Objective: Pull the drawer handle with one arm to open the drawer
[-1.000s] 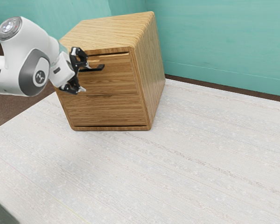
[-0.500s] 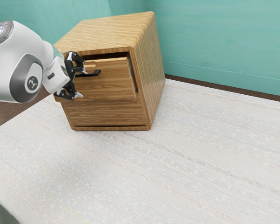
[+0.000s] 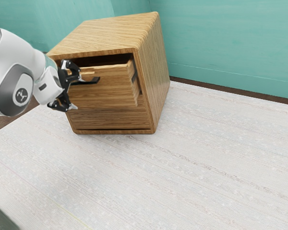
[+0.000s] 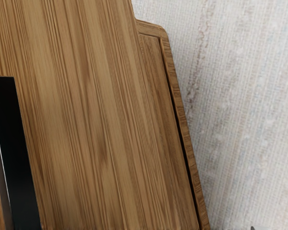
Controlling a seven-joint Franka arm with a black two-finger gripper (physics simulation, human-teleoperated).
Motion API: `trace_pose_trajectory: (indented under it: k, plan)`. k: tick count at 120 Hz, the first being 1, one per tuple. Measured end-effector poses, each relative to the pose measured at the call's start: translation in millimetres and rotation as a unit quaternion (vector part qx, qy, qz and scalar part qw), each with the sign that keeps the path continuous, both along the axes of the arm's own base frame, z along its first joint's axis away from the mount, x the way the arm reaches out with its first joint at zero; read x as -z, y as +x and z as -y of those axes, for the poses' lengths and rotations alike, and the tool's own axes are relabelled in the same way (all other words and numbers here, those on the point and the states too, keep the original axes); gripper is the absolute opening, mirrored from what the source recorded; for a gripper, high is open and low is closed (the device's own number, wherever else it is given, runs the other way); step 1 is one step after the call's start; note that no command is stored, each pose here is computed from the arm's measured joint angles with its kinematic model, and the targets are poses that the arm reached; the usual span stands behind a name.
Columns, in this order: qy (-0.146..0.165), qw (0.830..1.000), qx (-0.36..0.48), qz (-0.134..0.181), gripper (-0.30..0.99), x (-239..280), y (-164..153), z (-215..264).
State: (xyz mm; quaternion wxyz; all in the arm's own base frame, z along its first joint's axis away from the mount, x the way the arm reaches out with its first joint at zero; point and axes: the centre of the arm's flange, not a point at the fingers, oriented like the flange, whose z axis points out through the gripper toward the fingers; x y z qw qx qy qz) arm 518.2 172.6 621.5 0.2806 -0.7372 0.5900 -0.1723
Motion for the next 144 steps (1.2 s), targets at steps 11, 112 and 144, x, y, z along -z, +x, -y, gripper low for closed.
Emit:
trace_pose_trajectory:
  k: [11,112,144]
  plan:
    - [0.0,1.0,-0.002,0.001,0.55,-1,-9,0]
    - [-0.014,1.0,0.0,0.001,0.64,4,-37,11]
    - [-0.012,1.0,0.002,-0.005,0.72,11,-50,16]
